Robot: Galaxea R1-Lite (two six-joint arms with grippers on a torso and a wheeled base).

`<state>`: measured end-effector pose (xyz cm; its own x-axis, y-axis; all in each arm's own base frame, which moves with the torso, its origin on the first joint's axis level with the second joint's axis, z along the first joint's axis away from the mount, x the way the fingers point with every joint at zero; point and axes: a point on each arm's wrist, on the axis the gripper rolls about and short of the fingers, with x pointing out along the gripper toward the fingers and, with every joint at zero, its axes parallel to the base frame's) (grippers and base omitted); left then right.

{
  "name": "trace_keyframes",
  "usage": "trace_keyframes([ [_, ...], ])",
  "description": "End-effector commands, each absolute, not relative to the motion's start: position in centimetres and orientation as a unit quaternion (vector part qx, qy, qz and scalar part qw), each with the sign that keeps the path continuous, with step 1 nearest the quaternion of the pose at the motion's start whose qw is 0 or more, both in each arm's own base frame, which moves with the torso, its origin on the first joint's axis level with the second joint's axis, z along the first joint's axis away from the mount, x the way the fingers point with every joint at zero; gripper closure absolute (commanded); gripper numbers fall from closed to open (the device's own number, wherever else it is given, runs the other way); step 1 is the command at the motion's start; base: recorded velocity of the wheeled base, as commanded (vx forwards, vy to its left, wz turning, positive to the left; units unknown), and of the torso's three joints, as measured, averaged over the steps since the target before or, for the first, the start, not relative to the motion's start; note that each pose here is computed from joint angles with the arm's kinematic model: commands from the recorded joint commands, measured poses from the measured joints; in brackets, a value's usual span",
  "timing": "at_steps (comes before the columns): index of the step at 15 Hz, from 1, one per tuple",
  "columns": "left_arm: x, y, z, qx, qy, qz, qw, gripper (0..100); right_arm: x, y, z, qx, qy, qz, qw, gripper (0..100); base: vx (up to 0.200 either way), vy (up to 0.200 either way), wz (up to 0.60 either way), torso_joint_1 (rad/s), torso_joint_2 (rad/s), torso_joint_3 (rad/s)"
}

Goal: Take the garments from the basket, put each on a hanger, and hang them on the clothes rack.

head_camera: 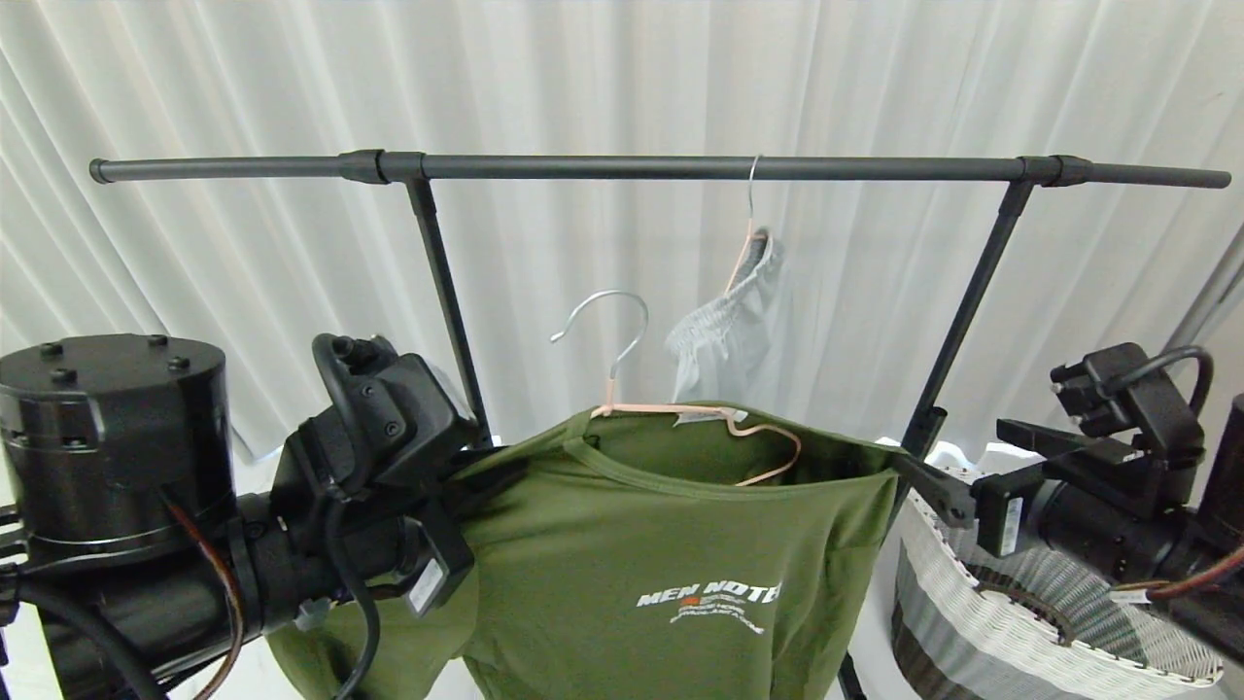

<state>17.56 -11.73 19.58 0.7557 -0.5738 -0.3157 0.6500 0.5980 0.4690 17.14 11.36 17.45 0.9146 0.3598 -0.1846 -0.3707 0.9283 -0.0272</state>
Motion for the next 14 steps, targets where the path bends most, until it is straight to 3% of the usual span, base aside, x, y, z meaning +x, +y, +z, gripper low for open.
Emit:
trace_keyframes([
  [1,17.9,-12.0,19.2,0.28,0.074,-0.346,0.893,100,14.9,10.3,19.8,-0.028,0.061,0.234,0.97,0,0.0,0.0,0.0,0.0,0.0,0.0],
  [6,17.7,-12.2,19.5,0.243,0.067,-0.355,0.9,100,13.5,9.8,22.3,-0.069,0.064,0.312,0.946,0,0.0,0.0,0.0,0.0,0.0,0.0],
  [10,17.0,-12.5,19.5,0.225,0.03,-0.447,0.865,100,13.4,10.5,22.1,-0.146,0.106,0.383,0.906,0,0.0,0.0,0.0,0.0,0.0,0.0],
  [14,17.1,-12.8,19.6,0.236,0.009,-0.465,0.853,100,12.7,12.5,24.3,-0.177,0.133,0.461,0.859,0,0.0,0.0,0.0,0.0,0.0,0.0],
])
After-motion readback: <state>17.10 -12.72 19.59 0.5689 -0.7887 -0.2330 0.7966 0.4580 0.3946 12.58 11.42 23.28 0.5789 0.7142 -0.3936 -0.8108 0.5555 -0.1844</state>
